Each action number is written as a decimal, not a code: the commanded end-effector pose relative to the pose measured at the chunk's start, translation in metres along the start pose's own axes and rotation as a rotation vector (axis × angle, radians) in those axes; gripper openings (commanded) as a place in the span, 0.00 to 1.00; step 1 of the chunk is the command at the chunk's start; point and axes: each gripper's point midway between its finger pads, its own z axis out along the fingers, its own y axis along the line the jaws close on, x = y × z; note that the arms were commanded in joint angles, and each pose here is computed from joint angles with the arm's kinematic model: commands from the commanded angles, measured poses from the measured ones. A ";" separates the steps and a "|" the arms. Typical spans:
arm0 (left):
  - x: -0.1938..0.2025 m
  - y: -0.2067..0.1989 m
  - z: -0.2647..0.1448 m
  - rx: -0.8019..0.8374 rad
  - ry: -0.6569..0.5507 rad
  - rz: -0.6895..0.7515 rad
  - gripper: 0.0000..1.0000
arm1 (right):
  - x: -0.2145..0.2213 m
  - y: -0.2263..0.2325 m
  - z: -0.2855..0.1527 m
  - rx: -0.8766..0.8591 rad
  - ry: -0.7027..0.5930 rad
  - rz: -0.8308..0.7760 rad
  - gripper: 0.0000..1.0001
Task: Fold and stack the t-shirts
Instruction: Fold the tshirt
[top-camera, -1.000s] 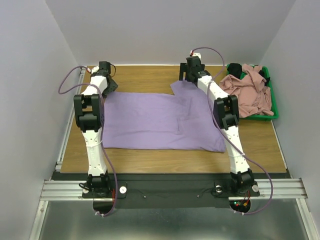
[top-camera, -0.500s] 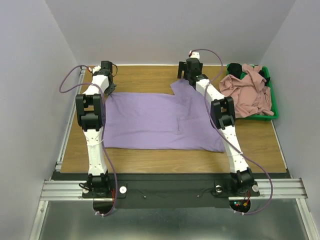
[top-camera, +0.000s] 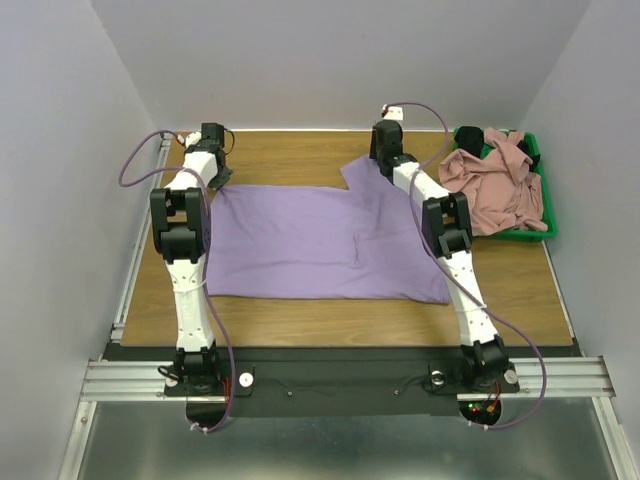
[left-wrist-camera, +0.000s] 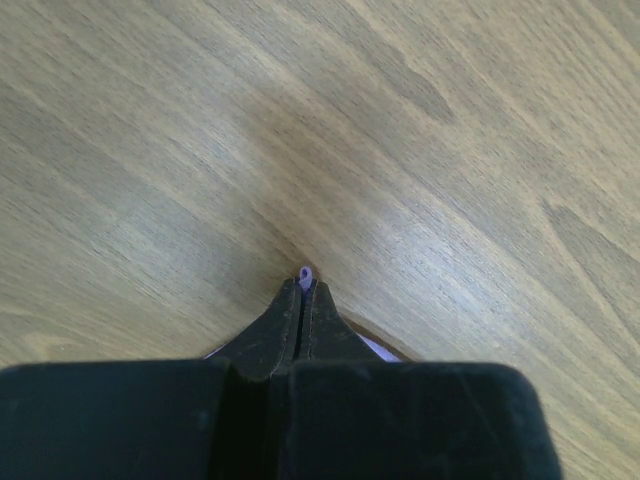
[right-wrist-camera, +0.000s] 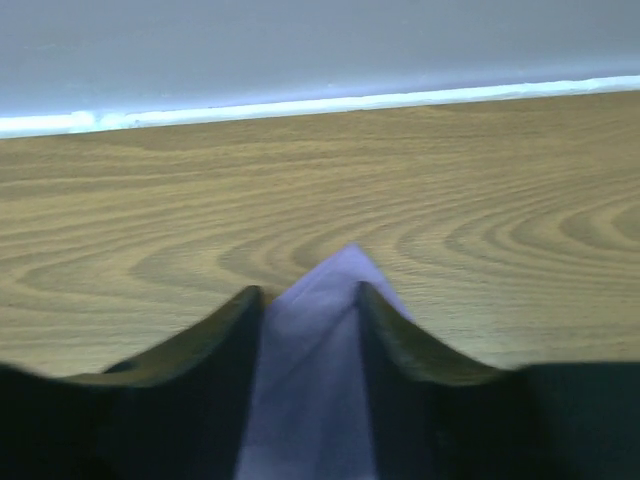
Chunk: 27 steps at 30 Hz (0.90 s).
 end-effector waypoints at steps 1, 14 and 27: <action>0.000 0.002 -0.016 0.018 0.011 0.024 0.00 | 0.015 -0.002 -0.006 -0.019 0.064 -0.015 0.40; -0.002 -0.017 -0.054 0.134 -0.031 0.047 0.00 | -0.056 0.004 -0.050 -0.059 -0.014 0.005 0.00; 0.012 0.002 -0.084 0.180 -0.054 0.048 0.00 | -0.060 -0.010 -0.157 -0.099 -0.029 0.014 0.00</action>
